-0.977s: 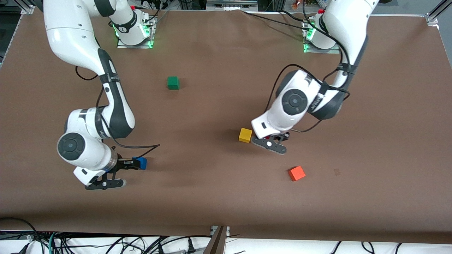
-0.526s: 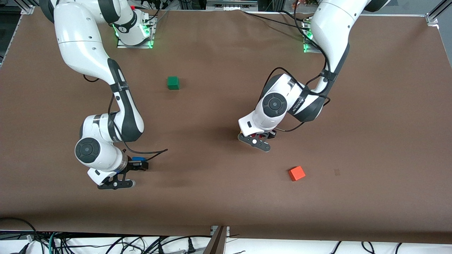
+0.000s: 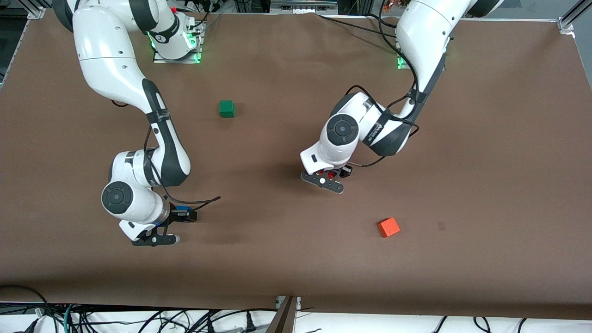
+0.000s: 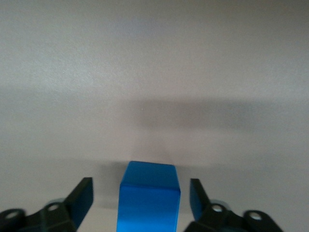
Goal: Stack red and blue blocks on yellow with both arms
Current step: 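Carry the red cube toward the yellow cube while the right gripper reaches the blue cube, then place the red cube on the yellow cube while the right gripper grasps blue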
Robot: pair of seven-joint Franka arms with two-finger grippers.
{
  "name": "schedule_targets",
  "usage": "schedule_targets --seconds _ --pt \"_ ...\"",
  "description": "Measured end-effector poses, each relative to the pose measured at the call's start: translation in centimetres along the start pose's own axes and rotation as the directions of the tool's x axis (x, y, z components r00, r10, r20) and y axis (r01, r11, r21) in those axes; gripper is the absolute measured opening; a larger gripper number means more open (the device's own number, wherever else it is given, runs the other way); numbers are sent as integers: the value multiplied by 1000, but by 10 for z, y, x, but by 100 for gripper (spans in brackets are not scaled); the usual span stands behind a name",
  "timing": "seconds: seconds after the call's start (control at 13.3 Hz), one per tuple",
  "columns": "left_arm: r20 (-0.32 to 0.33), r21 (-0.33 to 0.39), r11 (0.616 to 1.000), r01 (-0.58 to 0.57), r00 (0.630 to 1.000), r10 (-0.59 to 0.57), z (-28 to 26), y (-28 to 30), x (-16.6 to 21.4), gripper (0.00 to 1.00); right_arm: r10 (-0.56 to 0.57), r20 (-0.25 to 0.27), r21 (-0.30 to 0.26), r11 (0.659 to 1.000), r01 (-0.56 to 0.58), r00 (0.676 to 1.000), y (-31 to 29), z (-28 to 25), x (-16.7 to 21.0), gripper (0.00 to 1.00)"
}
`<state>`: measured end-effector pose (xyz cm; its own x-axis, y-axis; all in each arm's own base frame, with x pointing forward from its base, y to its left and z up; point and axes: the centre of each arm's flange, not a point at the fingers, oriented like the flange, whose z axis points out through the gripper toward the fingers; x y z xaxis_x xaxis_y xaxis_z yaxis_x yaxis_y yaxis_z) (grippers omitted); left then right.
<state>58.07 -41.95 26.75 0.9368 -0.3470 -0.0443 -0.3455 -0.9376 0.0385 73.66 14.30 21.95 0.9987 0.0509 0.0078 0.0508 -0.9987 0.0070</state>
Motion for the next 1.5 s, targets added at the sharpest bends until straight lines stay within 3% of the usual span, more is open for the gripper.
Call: schedule_targets --seconds 0.23,0.38,0.45,0.53,0.83,0.98,1.2,1.35,1.5 --pt "-48 9 1000 -11 999 12 8 8 4 56 1 8 -1 1000 -1 1000 1 4 -2 80" --pt "-58 30 999 -13 998 15 16 10 4 56 1 9 -1 1000 -1 1000 1 4 -2 63" --pt "-61 43 999 -16 998 19 18 11 4 56 1 9 -1 1000 -1 1000 1 4 -2 63" --pt "-63 50 999 -14 998 17 19 11 4 56 1 8 -1 1000 -1 1000 1 4 -2 55" --pt "-64 54 999 -2 998 5 20 11 4 56 0 8 -1 1000 0 1000 0 4 -2 56" --pt "-71 50 998 50 996 -46 18 12 5 70 -3 8 -1 1000 3 1000 -2 4 -3 56" --pt "-81 41 991 125 989 -122 -10 8 15 100 -9 8 0 1000 9 1000 -6 0 -3 56" --pt "-46 52 983 177 984 -175 -58 -7 24 100 -1 37 9 1000 1 999 -14 -6 -7 56" --pt "-52 57 966 250 967 -247 -116 -48 36 100 43 54 20 999 -44 998 -39 -25 -13 56"
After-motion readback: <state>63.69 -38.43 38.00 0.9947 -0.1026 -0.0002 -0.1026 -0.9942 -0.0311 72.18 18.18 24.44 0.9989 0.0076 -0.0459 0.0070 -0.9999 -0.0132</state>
